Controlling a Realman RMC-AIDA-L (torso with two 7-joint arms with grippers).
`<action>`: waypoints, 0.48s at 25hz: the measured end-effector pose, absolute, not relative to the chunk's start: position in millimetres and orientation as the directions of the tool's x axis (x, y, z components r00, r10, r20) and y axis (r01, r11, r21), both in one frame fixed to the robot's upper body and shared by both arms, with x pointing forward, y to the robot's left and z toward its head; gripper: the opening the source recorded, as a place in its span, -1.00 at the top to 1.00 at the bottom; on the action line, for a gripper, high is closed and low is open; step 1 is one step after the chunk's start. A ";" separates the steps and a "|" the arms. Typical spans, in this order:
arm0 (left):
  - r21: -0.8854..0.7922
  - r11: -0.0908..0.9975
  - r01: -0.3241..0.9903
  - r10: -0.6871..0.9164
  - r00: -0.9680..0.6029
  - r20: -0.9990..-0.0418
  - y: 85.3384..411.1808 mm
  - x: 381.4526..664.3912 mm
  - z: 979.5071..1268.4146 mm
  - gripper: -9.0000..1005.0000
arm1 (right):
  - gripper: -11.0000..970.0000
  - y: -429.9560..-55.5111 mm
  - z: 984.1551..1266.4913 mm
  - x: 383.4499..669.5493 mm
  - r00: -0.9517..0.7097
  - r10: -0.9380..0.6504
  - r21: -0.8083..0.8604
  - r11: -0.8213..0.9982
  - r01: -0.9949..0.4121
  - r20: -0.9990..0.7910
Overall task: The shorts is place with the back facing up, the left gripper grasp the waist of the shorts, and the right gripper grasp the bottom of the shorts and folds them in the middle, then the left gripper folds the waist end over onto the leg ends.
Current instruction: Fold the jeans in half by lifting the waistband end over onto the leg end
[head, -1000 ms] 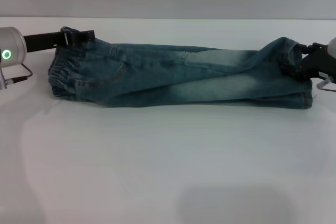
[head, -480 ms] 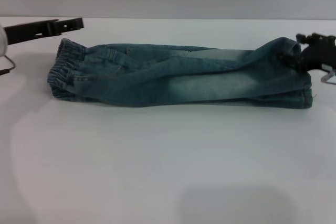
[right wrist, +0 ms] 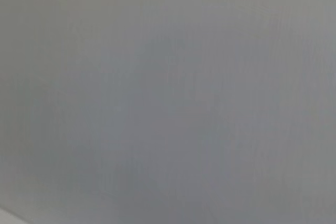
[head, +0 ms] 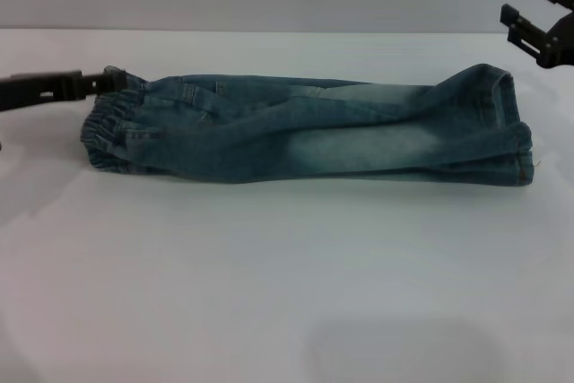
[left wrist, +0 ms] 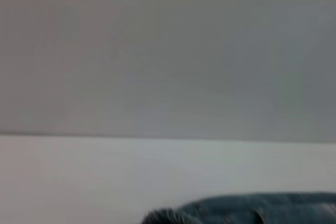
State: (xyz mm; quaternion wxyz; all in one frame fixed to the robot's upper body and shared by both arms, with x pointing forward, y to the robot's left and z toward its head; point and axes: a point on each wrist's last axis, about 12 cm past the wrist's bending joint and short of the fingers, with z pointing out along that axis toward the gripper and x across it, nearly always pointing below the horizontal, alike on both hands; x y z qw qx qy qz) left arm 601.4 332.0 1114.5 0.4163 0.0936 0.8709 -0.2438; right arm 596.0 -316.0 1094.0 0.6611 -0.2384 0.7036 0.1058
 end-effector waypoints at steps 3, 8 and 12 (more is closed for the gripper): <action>-0.352 0.858 0.375 -0.022 -0.656 -0.754 338.2 595.1 1111.1 -0.67 | -0.33 -313.4 1094.5 596.7 0.003 -0.192 -0.170 0.861 -0.479 -0.981; -0.355 0.865 0.355 -0.016 -0.687 -0.726 350.6 583.8 1098.6 -0.67 | -0.33 -308.4 1096.3 600.3 0.010 -0.189 -0.170 0.853 -0.493 -0.982; -0.353 0.879 0.321 -0.031 -0.699 -0.714 358.8 576.7 1090.7 -0.67 | -0.33 -305.4 1097.1 600.8 0.016 -0.191 -0.173 0.845 -0.506 -0.981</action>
